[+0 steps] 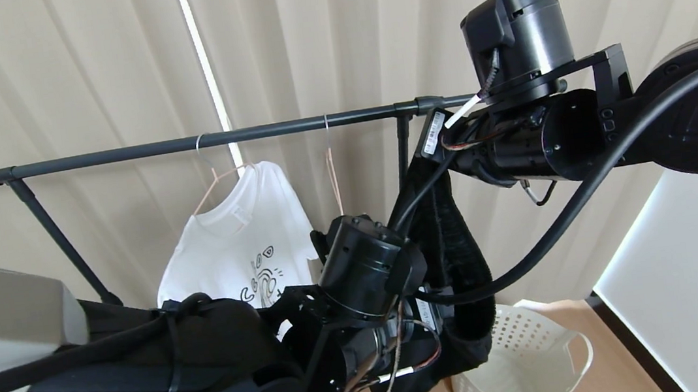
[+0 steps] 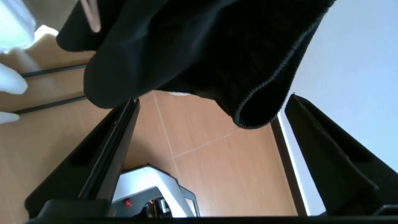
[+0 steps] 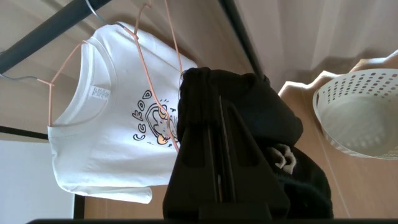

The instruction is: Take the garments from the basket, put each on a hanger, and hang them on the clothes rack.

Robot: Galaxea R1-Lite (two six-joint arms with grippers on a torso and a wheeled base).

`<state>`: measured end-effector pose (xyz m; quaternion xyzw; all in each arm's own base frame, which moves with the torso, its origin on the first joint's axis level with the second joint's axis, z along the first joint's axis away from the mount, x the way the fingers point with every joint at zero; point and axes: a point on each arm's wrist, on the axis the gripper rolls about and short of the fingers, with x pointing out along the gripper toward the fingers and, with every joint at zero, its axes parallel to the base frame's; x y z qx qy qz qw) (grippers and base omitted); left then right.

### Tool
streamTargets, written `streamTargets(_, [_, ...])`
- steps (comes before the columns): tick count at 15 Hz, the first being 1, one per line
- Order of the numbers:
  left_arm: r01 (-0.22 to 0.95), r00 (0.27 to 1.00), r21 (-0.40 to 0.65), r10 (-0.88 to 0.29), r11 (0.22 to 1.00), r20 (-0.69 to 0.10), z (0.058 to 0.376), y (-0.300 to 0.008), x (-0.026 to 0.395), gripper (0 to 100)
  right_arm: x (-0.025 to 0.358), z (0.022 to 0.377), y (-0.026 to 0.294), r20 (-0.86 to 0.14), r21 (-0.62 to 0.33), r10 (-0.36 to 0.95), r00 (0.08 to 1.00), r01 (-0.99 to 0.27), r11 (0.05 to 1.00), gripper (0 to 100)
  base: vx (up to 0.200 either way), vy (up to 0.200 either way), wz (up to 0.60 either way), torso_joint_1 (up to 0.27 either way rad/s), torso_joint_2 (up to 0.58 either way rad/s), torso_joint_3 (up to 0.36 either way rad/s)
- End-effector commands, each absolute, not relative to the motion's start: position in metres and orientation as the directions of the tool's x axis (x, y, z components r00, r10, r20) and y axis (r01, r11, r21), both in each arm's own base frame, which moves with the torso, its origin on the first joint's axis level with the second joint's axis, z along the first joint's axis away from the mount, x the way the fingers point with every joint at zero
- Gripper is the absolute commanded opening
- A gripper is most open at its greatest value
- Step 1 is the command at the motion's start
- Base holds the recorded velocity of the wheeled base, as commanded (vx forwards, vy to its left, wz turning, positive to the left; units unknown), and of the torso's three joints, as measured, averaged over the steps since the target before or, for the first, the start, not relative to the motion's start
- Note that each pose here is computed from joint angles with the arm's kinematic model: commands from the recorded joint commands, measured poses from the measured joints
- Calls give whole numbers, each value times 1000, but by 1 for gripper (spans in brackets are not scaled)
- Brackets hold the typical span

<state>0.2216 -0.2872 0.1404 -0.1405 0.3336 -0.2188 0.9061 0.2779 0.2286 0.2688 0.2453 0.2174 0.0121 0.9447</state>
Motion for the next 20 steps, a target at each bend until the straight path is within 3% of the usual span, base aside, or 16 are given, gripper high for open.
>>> streamTargets(1, [318,675,-403,-504,858,-539,139,-296,220,100,275,269,231,-403,469,139,904,74,880,0,0,0,0,0,0,0])
streamTargets(7, [294,683,-369,-464,882,-564,118,-311,231,100,274,269,231,-401,462,118,909,89,882,0,0,0,0,0,0,0])
streamTargets(15, [186,740,-225,-287,956,-608,75,-315,240,100,272,272,229,-393,467,119,912,86,880,0,0,0,0,0,0,0])
streamTargets(20, [185,721,-190,-265,964,-640,60,-313,235,100,272,274,228,-391,469,121,912,84,879,0,0,0,0,0,0,0])
